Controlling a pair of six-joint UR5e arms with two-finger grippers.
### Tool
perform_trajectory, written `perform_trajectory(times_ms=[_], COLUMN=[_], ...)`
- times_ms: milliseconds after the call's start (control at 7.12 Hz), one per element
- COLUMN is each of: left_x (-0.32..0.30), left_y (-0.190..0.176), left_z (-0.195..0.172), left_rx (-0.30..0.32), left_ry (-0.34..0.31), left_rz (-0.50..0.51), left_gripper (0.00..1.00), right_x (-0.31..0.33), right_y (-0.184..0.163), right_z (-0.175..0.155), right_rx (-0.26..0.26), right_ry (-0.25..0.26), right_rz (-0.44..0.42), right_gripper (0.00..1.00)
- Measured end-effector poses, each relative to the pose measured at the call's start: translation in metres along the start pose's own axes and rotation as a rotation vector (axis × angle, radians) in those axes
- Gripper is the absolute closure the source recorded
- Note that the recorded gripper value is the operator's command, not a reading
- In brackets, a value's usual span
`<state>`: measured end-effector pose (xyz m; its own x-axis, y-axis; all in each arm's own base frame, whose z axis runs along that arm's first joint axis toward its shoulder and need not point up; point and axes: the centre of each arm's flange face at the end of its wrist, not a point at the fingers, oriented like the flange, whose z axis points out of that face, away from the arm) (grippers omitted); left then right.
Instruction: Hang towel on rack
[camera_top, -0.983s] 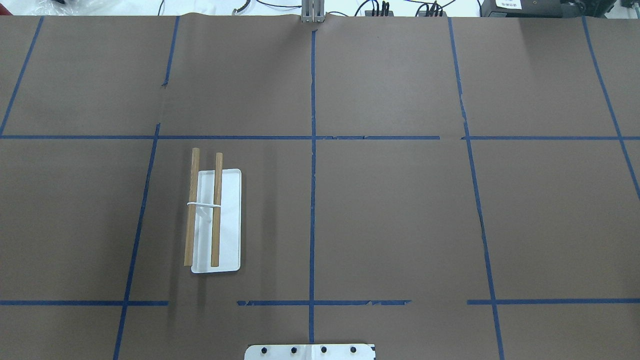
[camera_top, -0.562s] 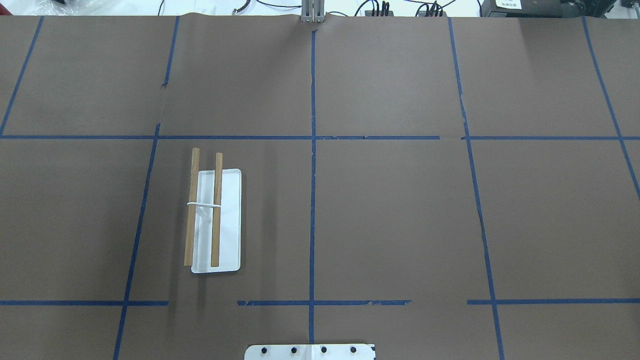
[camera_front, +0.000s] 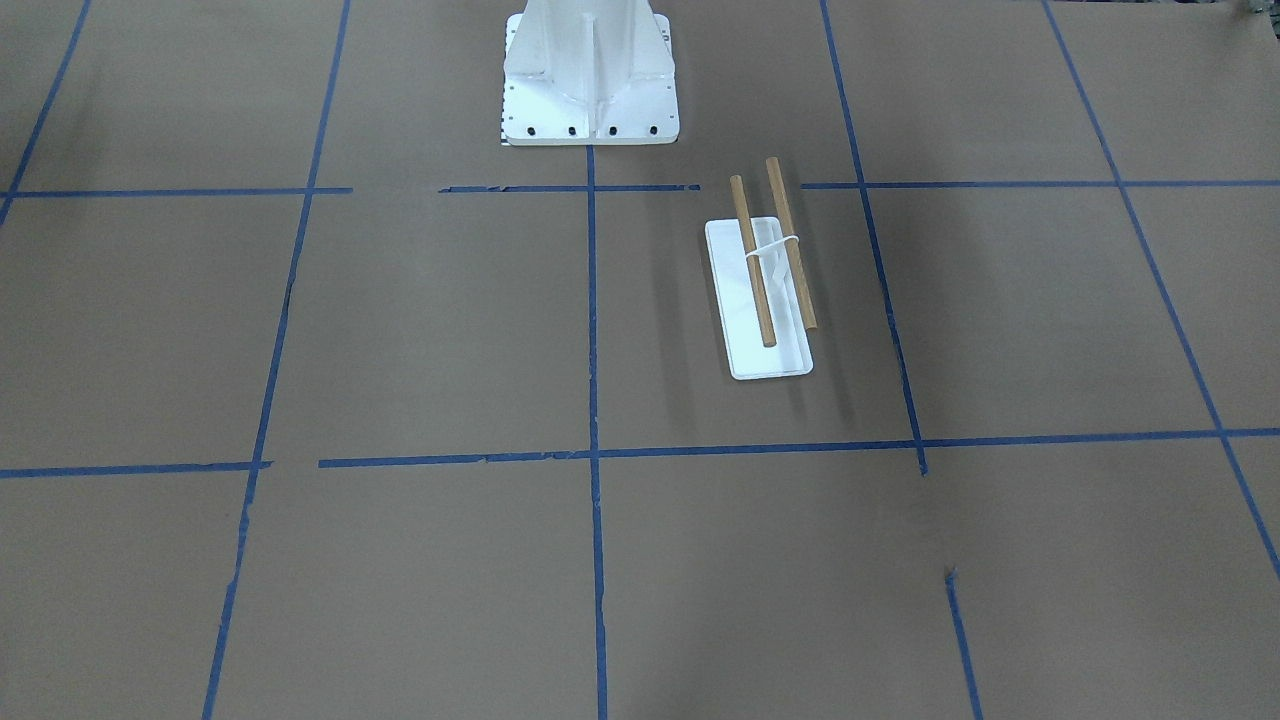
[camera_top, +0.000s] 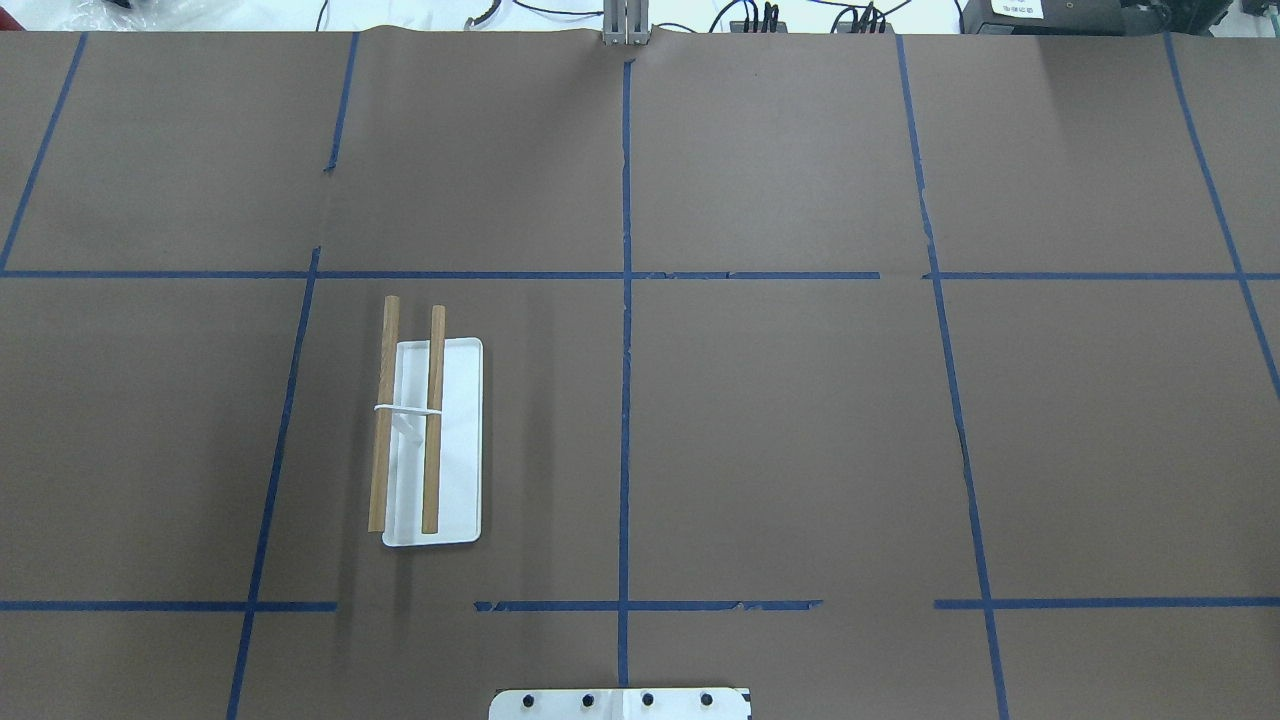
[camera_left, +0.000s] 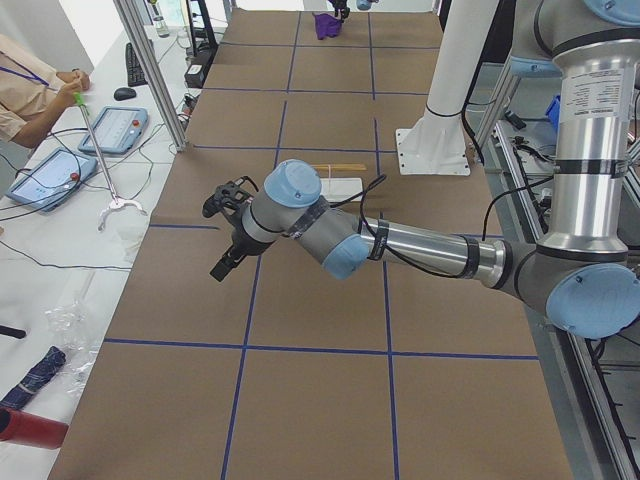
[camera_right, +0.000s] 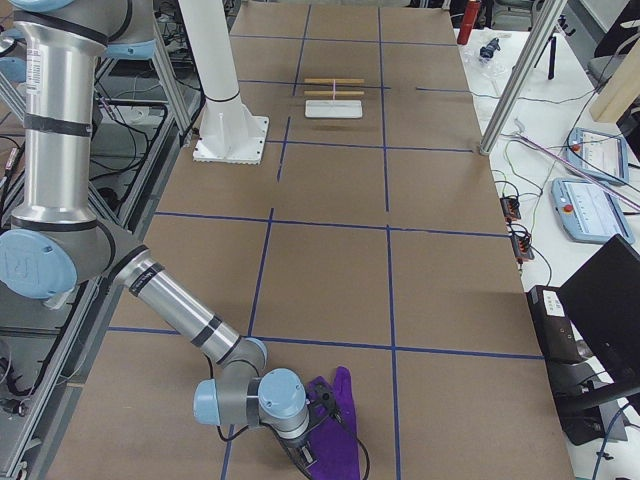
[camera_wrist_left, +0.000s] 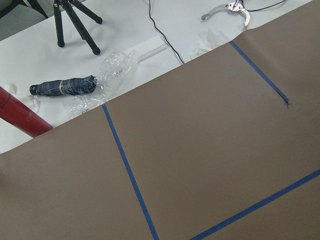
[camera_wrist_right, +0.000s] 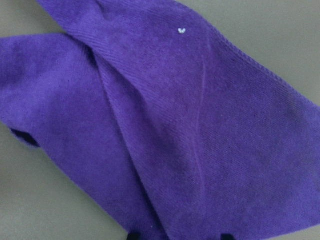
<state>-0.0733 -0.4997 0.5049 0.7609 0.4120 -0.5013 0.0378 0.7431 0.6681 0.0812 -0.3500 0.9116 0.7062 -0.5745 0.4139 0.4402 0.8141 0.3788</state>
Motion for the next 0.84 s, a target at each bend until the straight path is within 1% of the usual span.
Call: perform_trajectory(times_ms=[421,562,843], left_x=[0.0,0.0,0.001], left_y=[0.0,0.0,-0.001], left_z=[0.0,0.0,-0.001], left_rx=[0.0,0.001,0.006], left_ry=[0.0,0.0,0.0], left_rz=[0.0,0.0,0.005], left_gripper=[0.0,0.0,0.0], right_x=[-0.002,-0.002,-0.003], right_y=[-0.012,-0.019,-0.05], right_z=[0.001,-0.004,-0.028], right_rx=[-0.002,0.009,0.061], right_ry=[0.0,0.005,0.03], right_rz=[-0.032,-0.043,-0.08], right_gripper=[1.0,1.0,1.0])
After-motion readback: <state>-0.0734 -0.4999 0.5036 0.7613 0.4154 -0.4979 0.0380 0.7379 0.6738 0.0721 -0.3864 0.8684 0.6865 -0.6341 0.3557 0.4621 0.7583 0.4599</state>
